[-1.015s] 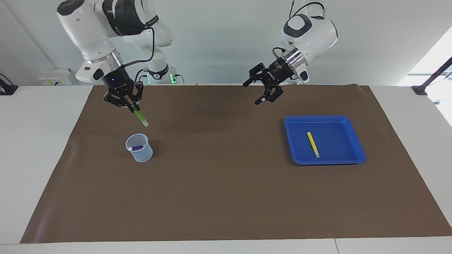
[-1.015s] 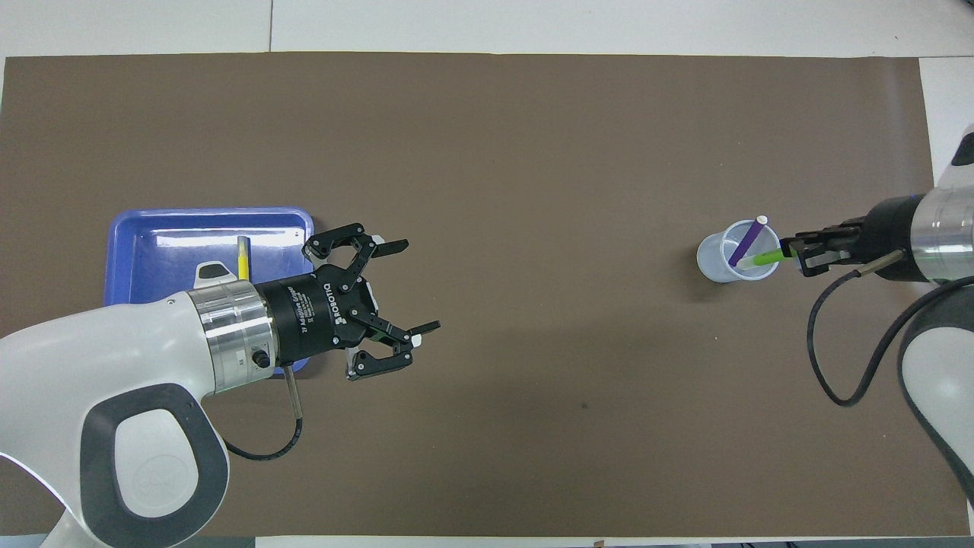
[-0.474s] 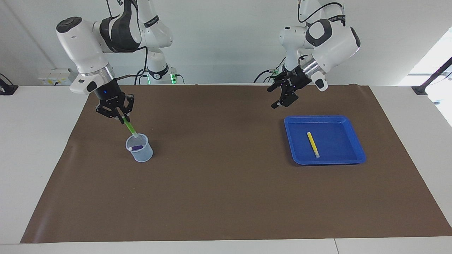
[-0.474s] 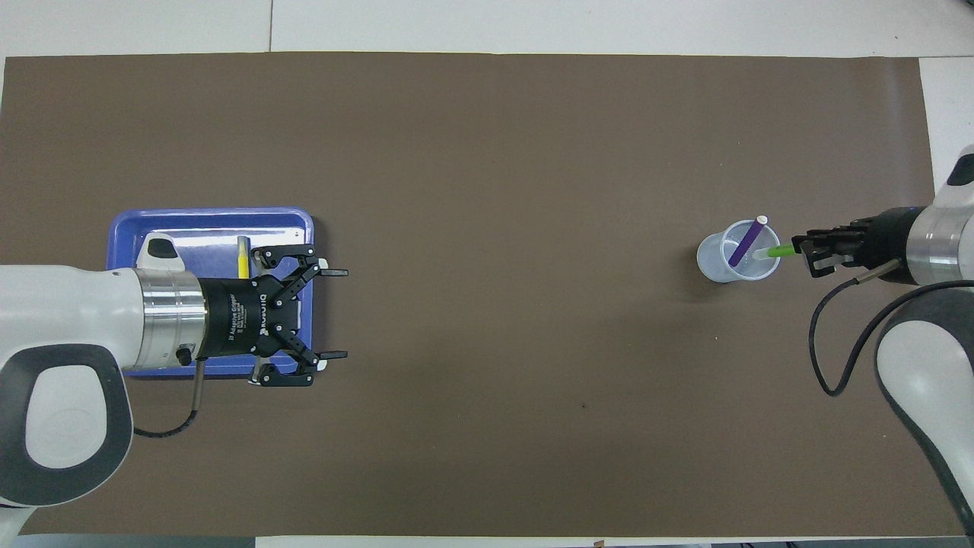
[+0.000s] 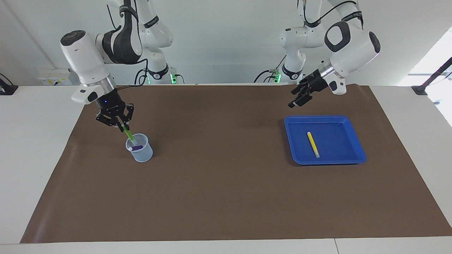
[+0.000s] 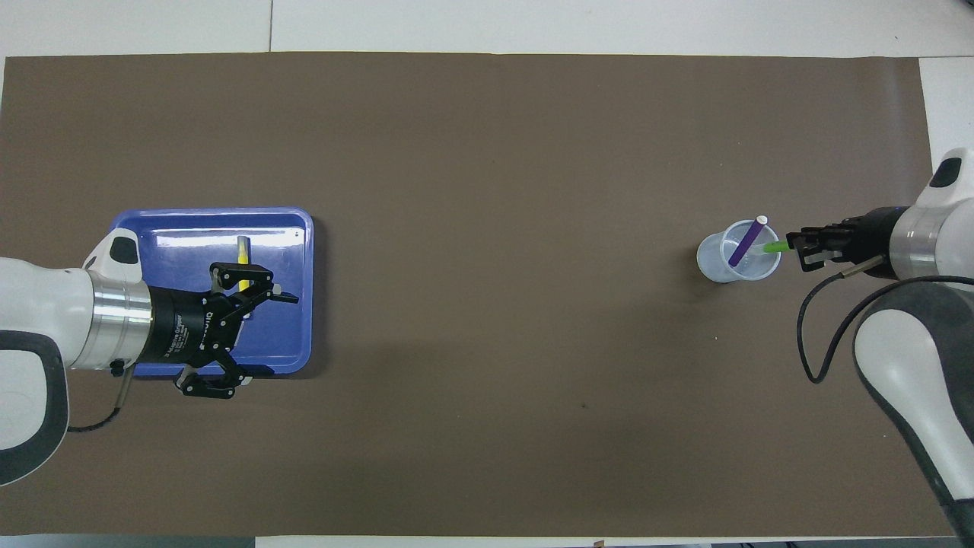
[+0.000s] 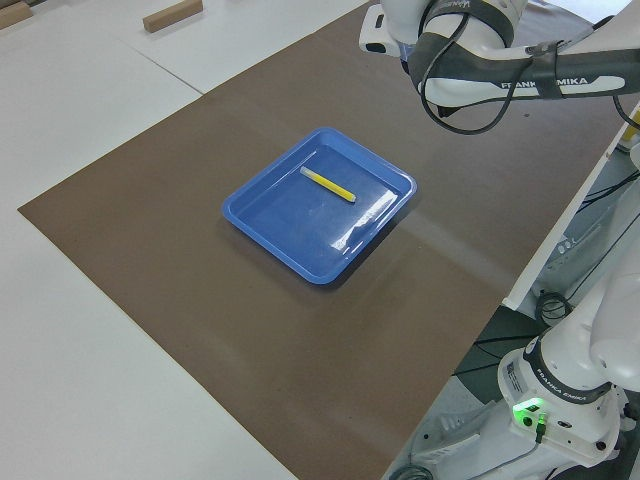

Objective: Transfer and insert pens with both arms
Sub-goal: 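Lower the left gripper to the yellow pen while the right gripper releases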

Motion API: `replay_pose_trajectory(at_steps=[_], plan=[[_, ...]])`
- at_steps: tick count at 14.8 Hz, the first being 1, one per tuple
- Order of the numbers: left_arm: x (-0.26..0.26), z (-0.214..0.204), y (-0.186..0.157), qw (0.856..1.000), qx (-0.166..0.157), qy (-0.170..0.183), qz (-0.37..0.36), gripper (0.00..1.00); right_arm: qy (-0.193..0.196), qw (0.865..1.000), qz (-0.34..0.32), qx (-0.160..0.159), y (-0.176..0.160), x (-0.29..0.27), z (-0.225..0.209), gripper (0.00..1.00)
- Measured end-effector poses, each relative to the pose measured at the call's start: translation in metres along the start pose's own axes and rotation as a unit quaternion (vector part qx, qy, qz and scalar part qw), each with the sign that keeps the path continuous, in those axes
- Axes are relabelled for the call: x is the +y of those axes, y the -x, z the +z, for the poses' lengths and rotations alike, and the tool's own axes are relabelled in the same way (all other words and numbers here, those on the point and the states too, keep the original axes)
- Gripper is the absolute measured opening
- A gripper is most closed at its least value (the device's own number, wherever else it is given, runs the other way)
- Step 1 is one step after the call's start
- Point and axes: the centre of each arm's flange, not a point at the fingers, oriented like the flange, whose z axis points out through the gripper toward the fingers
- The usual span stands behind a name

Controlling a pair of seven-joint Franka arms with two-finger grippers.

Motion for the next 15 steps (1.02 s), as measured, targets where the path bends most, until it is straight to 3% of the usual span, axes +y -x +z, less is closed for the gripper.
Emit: replay_pose_trajectory(at_steps=[8, 11, 15], plan=[[0.015, 0.032, -0.078, 0.982, 0.078, -0.132, 0.114, 1.0, -0.004, 1.0, -0.005, -0.014, 0.009, 0.006, 0.019, 0.18], [0.034, 0.044, -0.104, 0.971, 0.111, -0.162, 0.137, 1.0, -0.005, 1.0, 0.004, -0.023, 0.02, 0.016, 0.027, 0.18], [0.038, 0.069, -0.127, 0.955, 0.128, -0.195, 0.183, 1.0, -0.001, 1.0, 0.004, -0.018, 0.022, 0.017, 0.033, 0.18]])
